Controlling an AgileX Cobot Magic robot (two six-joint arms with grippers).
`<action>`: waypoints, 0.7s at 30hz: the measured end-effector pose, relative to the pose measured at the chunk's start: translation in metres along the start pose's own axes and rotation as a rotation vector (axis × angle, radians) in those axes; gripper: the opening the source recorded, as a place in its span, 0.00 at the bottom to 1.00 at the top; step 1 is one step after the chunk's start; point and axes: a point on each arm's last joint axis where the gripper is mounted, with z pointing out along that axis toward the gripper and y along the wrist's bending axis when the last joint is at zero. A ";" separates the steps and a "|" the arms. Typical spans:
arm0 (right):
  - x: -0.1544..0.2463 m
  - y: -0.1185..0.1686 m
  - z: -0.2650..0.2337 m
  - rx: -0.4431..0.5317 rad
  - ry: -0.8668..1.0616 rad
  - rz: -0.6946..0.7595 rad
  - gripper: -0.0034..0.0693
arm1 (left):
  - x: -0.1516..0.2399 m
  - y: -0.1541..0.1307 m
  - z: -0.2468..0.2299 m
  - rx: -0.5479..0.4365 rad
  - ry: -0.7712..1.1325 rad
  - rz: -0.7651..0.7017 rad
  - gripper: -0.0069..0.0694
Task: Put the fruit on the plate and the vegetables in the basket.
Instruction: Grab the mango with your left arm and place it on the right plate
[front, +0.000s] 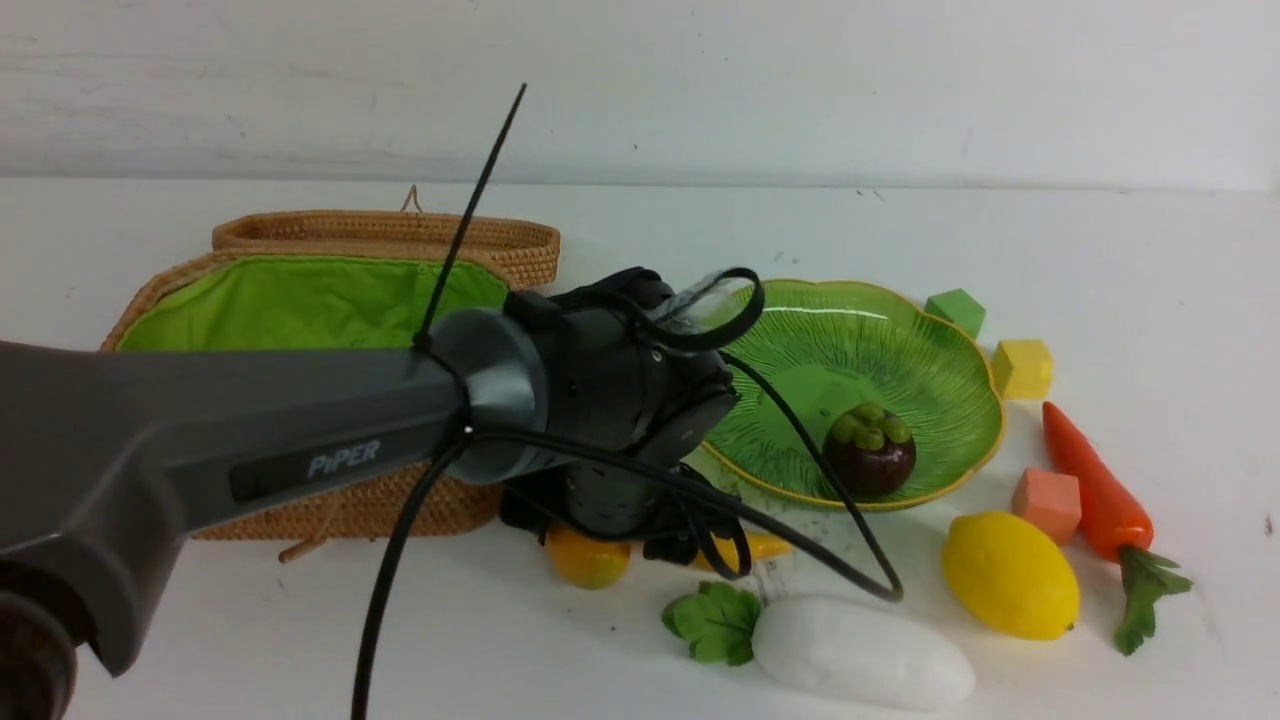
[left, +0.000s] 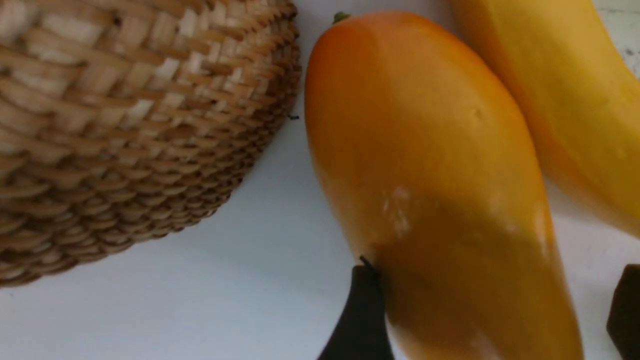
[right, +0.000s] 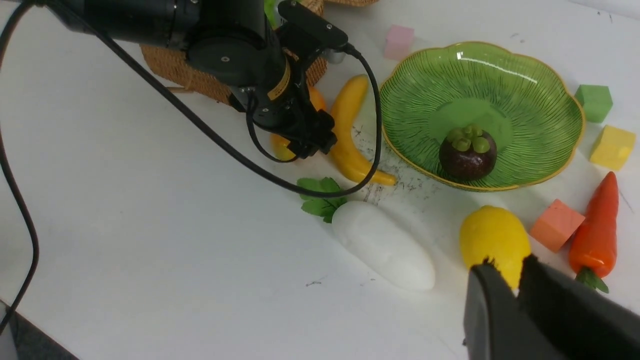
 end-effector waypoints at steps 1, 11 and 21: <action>0.000 0.000 0.000 0.000 0.000 0.000 0.18 | 0.000 0.000 0.001 -0.001 0.003 0.000 0.87; 0.002 0.000 0.000 -0.003 0.016 -0.016 0.18 | 0.004 -0.002 0.013 -0.018 0.029 0.010 0.87; 0.002 0.000 0.000 -0.003 0.017 -0.019 0.18 | 0.003 -0.003 0.019 -0.032 0.007 0.041 0.87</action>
